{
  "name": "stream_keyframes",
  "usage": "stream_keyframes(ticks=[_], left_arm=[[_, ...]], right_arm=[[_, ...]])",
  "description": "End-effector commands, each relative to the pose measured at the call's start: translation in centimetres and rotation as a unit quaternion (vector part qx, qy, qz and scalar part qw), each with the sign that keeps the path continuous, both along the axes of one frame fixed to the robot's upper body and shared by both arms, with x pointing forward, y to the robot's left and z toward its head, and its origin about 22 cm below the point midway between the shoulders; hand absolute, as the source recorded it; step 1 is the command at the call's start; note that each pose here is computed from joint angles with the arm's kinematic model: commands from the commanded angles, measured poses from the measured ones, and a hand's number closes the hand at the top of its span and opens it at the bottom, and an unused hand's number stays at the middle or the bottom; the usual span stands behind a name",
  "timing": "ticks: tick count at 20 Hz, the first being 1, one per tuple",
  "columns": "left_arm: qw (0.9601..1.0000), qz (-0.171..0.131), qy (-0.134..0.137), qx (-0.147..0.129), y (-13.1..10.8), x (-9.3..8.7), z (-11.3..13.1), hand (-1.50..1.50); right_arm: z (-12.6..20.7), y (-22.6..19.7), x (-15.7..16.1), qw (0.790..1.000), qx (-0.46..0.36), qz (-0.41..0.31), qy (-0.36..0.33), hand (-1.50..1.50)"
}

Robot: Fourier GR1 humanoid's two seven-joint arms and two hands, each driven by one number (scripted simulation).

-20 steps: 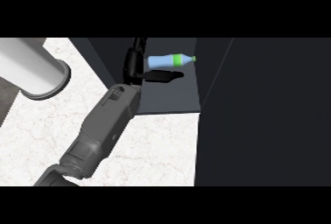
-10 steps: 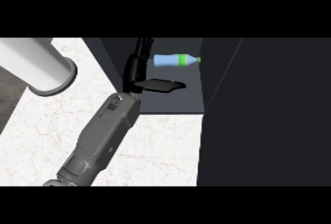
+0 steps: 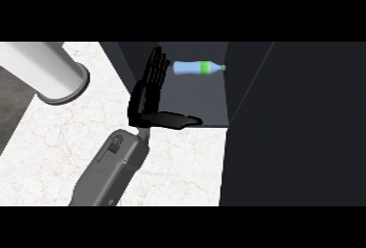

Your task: Pick up the bottled water, place it into the cabinet and close the cabinet

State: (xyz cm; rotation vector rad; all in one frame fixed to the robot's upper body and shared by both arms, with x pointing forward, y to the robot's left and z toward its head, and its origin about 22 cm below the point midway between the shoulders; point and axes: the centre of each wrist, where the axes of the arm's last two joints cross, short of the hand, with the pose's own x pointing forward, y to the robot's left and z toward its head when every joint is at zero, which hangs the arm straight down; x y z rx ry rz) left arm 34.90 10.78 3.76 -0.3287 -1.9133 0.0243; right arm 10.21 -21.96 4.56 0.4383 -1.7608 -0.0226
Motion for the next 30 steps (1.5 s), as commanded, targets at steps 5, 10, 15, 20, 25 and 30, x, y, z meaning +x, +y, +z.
stream_keyframes(ticks=[5,10,15,20,25,30], left_arm=[[0.9987,0.024,-0.011,-0.043,3.3,-8.5,2.0,-1.50],[0.9983,0.006,0.009,-0.058,3.6,-13.7,2.4,-1.50],[0.9975,-0.012,-0.010,-0.068,5.7,-16.9,4.7,-1.50],[0.9979,0.024,-0.015,-0.058,8.7,-21.1,3.5,-1.50],[0.9969,0.042,-0.032,-0.058,11.4,-22.2,4.5,-1.50],[0.9960,0.052,-0.025,-0.069,13.4,-24.6,6.2,-1.50]], right_arm=[[0.0,1.4,0.9,1.000,-0.008,0.007,-0.007,-1.50],[-0.7,1.8,-0.4,0.999,-0.032,0.022,-0.014,-1.50],[1.5,0.8,-0.3,0.990,-0.092,0.110,-0.009,1.50],[3.0,1.6,-1.4,0.974,-0.134,0.182,-0.017,1.50],[3.3,4.2,-1.2,0.962,-0.128,0.239,-0.038,1.50],[5.5,6.3,-2.3,0.959,-0.143,0.238,-0.064,1.50]])
